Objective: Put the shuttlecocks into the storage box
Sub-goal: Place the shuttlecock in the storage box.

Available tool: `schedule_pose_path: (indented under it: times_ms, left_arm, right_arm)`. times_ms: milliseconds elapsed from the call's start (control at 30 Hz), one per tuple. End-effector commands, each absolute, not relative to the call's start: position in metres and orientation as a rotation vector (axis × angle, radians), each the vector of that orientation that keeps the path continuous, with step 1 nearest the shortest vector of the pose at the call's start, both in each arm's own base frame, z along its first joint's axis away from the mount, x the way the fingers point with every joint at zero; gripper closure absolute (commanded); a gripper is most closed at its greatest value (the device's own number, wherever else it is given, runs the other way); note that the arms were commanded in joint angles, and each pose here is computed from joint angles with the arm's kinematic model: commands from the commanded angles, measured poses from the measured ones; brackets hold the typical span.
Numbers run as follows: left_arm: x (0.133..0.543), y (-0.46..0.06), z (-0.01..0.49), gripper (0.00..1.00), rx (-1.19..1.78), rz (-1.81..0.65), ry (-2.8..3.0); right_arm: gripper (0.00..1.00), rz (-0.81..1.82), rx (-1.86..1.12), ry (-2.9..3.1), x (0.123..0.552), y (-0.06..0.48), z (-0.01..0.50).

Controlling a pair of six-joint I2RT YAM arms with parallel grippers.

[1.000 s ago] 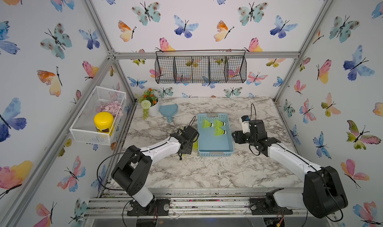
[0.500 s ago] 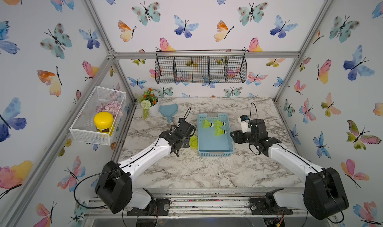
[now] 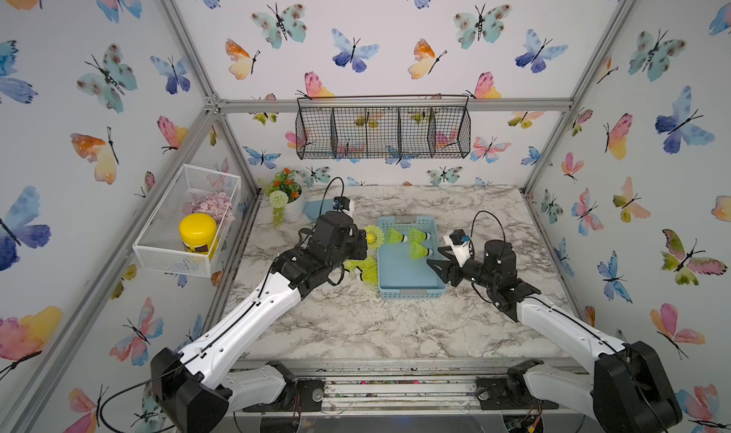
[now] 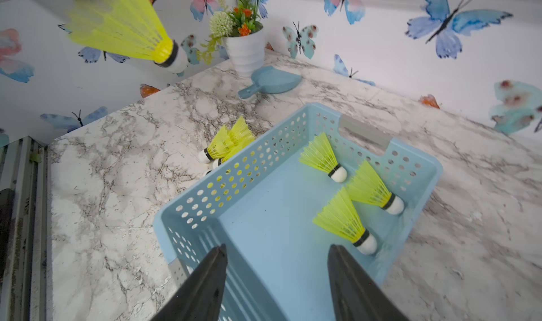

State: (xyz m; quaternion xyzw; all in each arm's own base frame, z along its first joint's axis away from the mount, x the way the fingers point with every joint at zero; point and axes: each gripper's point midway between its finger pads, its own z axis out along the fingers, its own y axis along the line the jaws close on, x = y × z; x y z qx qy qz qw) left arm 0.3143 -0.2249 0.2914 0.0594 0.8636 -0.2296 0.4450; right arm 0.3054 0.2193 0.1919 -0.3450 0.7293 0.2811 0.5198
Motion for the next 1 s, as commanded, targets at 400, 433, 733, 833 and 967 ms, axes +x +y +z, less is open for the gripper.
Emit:
schedule_pose_path:
  times_ms: [400,433,733,833,967]
  left_arm:
    - [0.297,-0.318,0.318,1.0,0.329,-1.224,2.079]
    - [0.296,-0.321,0.317,1.0,0.335,-1.243,2.083]
    - [0.297,-0.328,0.303,1.0,0.328,-1.292,2.112]
    - [0.298,-0.329,0.298,1.0,0.321,-1.293,2.124]
    - [0.299,-0.331,0.293,1.0,0.314,-1.299,2.136]
  right_arm:
    - [0.37,0.662,-0.929,1.439,0.32,0.261,0.247]
    - [0.37,0.66,-0.932,1.436,0.321,0.262,0.248]
    - [0.37,0.682,-0.992,1.425,0.316,0.272,0.245]
    - [0.39,0.688,-1.022,1.411,0.31,0.275,0.243]
    - [0.43,0.682,-1.023,1.403,0.309,0.275,0.244]
